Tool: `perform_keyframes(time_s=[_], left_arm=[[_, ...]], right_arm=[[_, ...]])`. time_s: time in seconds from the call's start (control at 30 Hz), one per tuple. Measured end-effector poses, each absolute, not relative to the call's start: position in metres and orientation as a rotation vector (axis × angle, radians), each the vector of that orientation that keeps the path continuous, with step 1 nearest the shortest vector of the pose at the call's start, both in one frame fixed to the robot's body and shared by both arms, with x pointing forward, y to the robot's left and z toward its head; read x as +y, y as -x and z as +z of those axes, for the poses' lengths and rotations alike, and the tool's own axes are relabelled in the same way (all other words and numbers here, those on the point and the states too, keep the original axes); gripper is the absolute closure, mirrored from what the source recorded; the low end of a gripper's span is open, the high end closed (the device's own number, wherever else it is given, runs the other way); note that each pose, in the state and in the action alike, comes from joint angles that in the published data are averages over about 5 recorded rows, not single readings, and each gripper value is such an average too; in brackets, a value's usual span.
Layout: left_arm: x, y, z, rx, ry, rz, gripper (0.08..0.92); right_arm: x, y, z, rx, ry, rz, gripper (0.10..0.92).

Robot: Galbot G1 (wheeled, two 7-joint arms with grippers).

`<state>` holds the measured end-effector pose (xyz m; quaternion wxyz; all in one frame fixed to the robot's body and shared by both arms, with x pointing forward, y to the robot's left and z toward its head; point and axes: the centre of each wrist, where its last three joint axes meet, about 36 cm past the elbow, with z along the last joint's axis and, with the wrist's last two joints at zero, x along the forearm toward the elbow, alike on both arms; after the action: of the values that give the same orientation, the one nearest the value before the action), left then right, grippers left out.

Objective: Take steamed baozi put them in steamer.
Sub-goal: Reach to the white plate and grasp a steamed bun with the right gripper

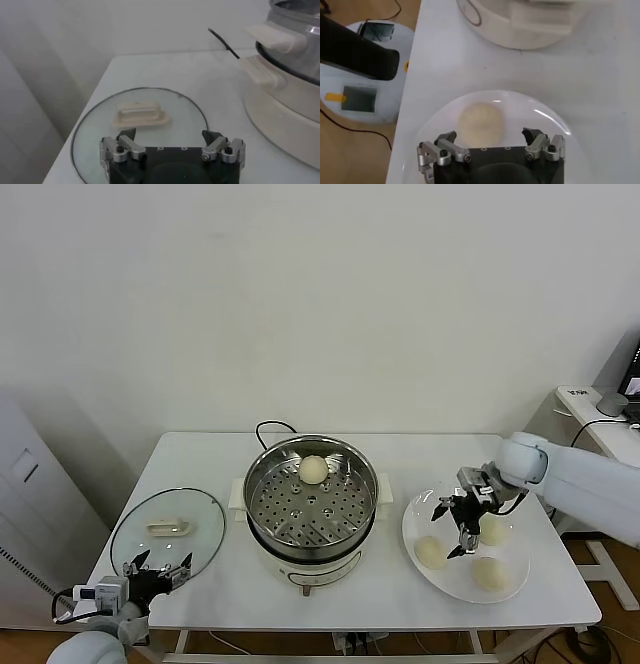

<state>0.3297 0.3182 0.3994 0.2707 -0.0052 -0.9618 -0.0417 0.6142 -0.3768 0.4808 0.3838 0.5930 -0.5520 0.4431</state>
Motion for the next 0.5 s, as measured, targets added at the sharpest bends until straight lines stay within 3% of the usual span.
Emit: perform_keyframes(time_s=[0.23, 0.5], left_arm=[[0.318, -0.329, 0.399, -2.589, 0.014, -0.110, 0.177], [0.318, -0.327, 0.398, -2.587, 0.011, -0.105, 0.177]], right_arm=[[-0.369, -0.613, 0.460, -1.408, -1.511, 1.120, 0.229], [-0.369, -0.613, 0.451, -1.411, -1.498, 1.114, 0.422]])
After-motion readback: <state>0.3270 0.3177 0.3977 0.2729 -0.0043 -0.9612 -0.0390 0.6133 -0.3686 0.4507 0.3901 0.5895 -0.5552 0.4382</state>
